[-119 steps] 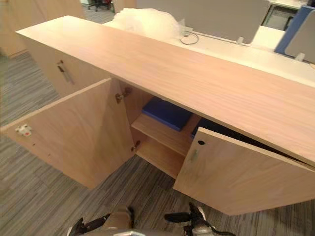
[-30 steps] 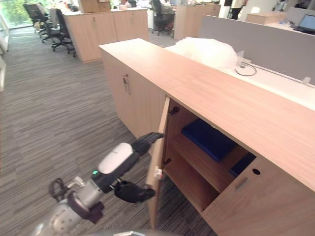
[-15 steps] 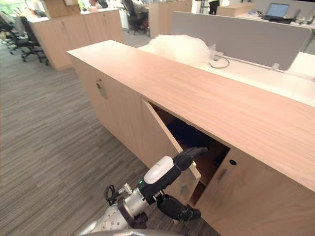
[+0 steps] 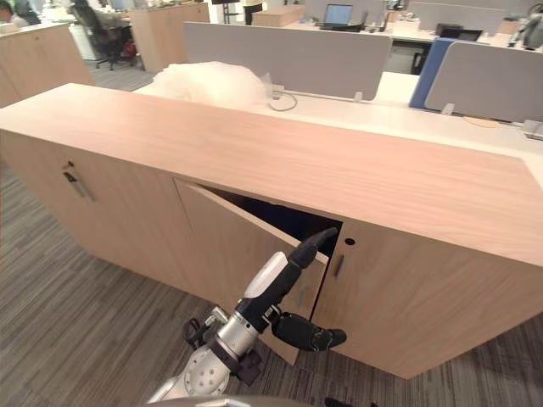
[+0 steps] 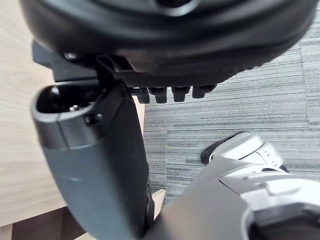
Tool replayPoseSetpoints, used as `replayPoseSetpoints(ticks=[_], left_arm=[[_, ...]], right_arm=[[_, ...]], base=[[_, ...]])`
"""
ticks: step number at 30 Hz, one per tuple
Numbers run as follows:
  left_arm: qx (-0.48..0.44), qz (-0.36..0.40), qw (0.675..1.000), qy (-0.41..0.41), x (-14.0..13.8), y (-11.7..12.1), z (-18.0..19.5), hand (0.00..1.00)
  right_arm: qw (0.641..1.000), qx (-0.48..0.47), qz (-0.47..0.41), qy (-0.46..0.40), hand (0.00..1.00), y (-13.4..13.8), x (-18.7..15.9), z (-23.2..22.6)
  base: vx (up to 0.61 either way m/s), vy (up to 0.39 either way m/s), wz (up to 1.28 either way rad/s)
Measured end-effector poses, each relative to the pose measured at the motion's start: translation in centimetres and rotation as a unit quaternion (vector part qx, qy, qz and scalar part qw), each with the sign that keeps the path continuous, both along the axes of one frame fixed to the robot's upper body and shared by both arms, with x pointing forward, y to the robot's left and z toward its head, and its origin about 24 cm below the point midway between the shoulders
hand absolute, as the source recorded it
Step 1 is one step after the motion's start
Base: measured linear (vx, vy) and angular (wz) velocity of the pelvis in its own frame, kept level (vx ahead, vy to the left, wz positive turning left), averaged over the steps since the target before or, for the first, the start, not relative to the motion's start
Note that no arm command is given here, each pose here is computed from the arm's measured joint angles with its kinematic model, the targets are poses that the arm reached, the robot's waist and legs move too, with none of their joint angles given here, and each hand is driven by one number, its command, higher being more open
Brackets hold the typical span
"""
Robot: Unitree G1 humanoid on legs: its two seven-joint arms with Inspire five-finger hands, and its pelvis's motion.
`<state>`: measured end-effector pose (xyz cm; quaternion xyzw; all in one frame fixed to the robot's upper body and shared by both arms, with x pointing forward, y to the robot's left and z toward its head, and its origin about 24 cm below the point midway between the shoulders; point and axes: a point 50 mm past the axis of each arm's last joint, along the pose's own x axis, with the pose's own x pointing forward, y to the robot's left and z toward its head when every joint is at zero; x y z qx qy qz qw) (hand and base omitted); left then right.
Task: Walk over to the cabinet, pick up the folder, carry it to the office cabinet, place the folder inside the office cabinet, then close the office cabinet door
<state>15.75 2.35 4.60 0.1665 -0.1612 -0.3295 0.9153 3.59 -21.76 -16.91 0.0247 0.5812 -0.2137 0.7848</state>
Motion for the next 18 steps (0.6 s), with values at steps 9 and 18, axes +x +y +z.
replayPoseSetpoints(ticks=[9,18], left_arm=[[0.078,-0.022,0.992,-0.099,-1.0,-1.4,-0.2,1.00],[0.108,-0.067,0.968,-0.216,-1.8,-3.3,0.5,1.00]], right_arm=[[1.000,0.002,0.001,0.001,1.00,0.1,-0.1,0.0],[1.000,-0.003,-0.006,0.019,1.00,0.1,-0.5,-0.1]], base=[[0.02,0.066,-0.39],[-0.08,-0.014,-0.13]])
